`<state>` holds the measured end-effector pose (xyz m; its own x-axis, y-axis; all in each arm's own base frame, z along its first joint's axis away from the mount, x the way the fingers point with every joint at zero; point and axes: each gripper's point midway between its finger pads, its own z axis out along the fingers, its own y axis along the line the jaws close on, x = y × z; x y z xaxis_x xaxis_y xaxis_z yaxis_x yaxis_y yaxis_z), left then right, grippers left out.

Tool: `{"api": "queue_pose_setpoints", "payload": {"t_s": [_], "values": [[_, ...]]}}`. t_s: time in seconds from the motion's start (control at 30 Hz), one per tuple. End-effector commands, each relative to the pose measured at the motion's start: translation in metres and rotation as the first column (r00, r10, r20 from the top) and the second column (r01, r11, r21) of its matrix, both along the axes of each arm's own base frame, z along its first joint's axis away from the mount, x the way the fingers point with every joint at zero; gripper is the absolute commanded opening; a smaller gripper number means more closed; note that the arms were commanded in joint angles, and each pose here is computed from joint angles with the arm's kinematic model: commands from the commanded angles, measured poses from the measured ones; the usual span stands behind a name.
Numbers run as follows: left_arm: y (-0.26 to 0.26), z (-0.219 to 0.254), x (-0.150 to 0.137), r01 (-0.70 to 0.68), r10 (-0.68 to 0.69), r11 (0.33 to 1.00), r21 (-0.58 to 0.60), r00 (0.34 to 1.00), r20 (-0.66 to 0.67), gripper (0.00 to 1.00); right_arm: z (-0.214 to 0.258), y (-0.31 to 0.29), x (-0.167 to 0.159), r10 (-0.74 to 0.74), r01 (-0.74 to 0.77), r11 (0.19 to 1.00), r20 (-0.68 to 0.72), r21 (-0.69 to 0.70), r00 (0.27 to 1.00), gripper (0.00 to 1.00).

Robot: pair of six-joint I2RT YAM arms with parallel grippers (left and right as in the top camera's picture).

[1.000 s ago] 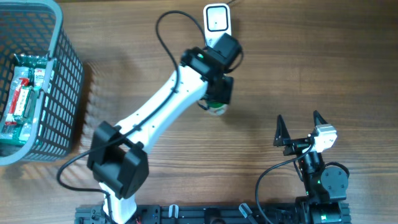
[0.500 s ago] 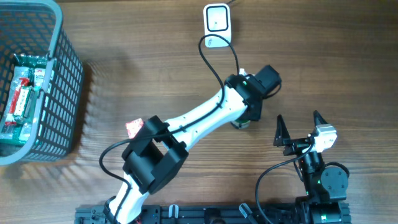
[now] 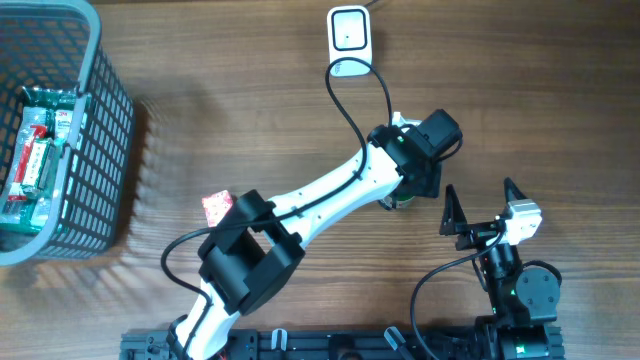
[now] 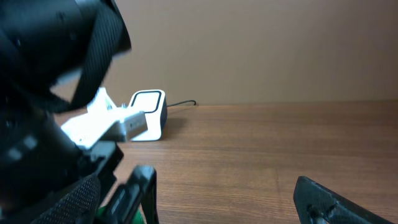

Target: Scan the item barcode

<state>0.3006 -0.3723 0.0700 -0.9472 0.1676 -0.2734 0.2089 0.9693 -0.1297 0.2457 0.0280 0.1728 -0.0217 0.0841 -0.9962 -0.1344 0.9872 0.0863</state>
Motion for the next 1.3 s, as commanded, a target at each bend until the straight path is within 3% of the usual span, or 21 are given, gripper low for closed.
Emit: {"api": "queue_pose_setpoints", "payload": {"t_s": [0.0, 0.1, 0.27, 0.53, 0.6, 0.73, 0.8, 0.83, 1.07, 1.27], "values": [[0.008, 0.077, 0.029, 0.025, -0.012, 0.996, -0.090, 0.991, 0.137, 1.00, 0.002, -0.001, 0.000, -0.005, 0.005, 1.000, 0.011, -0.004, 1.000, 1.00], [0.036, 0.117, 0.048, -0.034, 0.056, 0.991, -0.127, 0.983, 0.173, 1.00, 0.002, -0.001, 0.000, -0.005, 0.005, 1.000, 0.011, -0.004, 1.000, 1.00], [0.145, 0.154, 0.071, -0.264, 0.276, 0.959, -0.099, 0.951, 0.136, 1.00, 0.002, -0.001, 0.000, -0.005, 0.005, 1.000, 0.011, -0.004, 1.000, 1.00], [0.268, 0.113, 0.034, -0.475, 0.499, 0.861, 0.179, 0.858, -0.124, 1.00, 0.002, -0.001, 0.000, -0.005, 0.005, 1.000, 0.011, -0.004, 1.000, 1.00], [0.287, 0.095, 0.021, -0.492, 0.537, 0.836, 0.242, 0.825, -0.178, 0.94, 0.002, -0.001, 0.000, -0.005, 0.005, 1.000, 0.011, -0.004, 1.000, 1.00], [0.316, 0.063, -0.002, -0.511, 0.598, 0.792, 0.335, 0.758, -0.259, 0.85, 0.002, -0.001, 0.000, -0.005, 0.005, 1.000, 0.011, -0.004, 1.000, 1.00], [0.329, 0.044, -0.015, -0.520, 0.630, 0.768, 0.372, 0.718, -0.297, 0.70, 0.002, -0.001, 0.000, -0.005, 0.005, 1.000, 0.011, -0.004, 1.000, 1.00], [0.332, 0.037, -0.019, -0.525, 0.640, 0.761, 0.381, 0.704, -0.309, 0.66, 0.002, -0.001, 0.000, -0.005, 0.005, 1.000, 0.011, -0.004, 1.000, 1.00], [0.334, -0.012, -0.051, -0.508, 0.648, 0.759, 0.408, 0.654, -0.391, 0.69, 0.002, -0.001, 0.000, -0.005, 0.005, 1.000, 0.011, -0.004, 1.000, 1.00], [0.336, -0.051, -0.056, -0.522, 0.647, 0.759, 0.389, 0.672, -0.360, 0.69, 0.002, -0.001, 0.000, -0.005, 0.005, 1.000, 0.011, -0.004, 1.000, 1.00]]}}
